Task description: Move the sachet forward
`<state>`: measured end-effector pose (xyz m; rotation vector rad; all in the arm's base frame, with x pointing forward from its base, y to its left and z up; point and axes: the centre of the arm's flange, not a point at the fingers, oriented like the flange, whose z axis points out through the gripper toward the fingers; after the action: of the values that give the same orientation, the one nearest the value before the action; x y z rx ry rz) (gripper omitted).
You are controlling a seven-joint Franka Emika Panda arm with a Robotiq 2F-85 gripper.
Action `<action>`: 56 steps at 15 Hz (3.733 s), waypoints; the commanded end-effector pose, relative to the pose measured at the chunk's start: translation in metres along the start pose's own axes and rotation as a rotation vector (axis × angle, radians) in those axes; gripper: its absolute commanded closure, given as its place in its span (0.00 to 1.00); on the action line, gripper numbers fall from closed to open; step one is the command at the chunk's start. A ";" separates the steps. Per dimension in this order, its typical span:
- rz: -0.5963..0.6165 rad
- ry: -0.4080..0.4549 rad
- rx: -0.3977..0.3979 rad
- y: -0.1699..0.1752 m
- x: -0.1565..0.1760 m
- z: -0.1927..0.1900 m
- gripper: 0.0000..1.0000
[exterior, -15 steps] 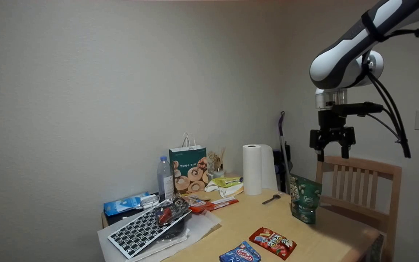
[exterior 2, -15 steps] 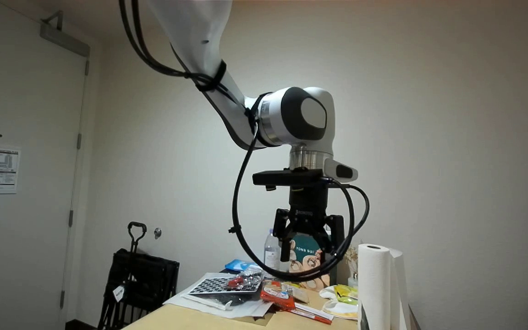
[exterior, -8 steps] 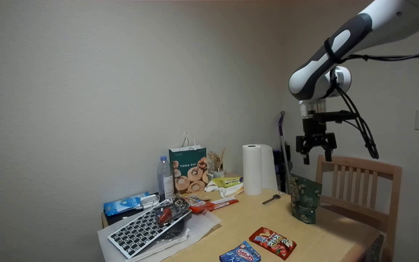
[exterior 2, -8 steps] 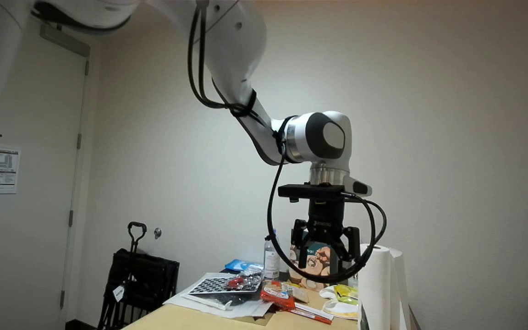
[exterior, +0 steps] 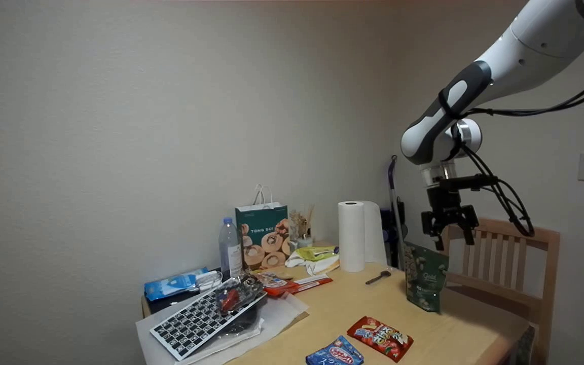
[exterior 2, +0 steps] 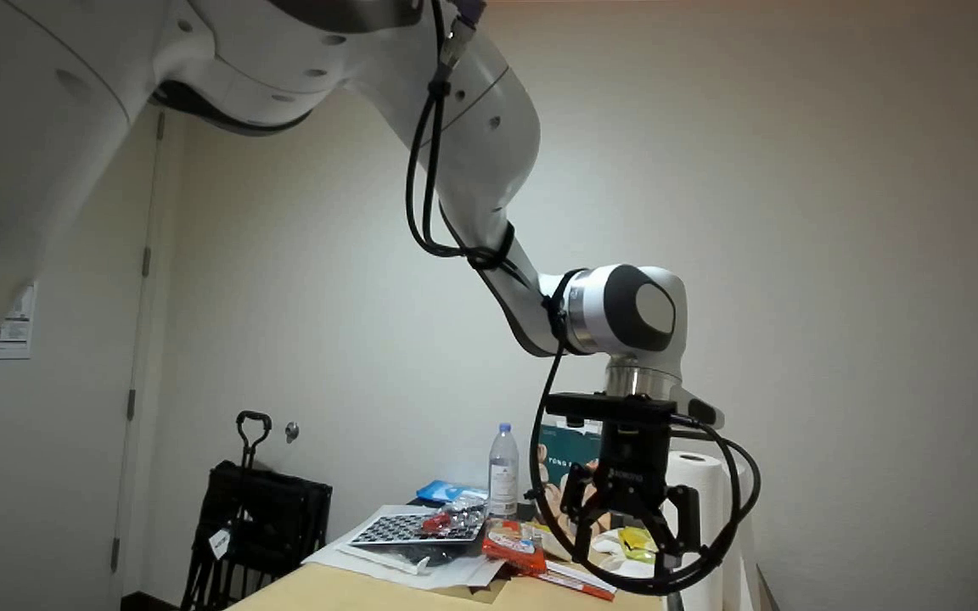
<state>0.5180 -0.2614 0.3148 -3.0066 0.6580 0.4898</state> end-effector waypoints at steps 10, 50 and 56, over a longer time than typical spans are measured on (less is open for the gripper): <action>0.105 0.181 -0.187 -0.010 0.076 0.031 0.00; 0.096 -0.021 -0.213 -0.011 0.124 0.031 0.62; 0.078 0.001 -0.216 -0.014 0.137 0.035 0.23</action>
<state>0.6232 -0.2949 0.2440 -3.1755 0.8199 0.6227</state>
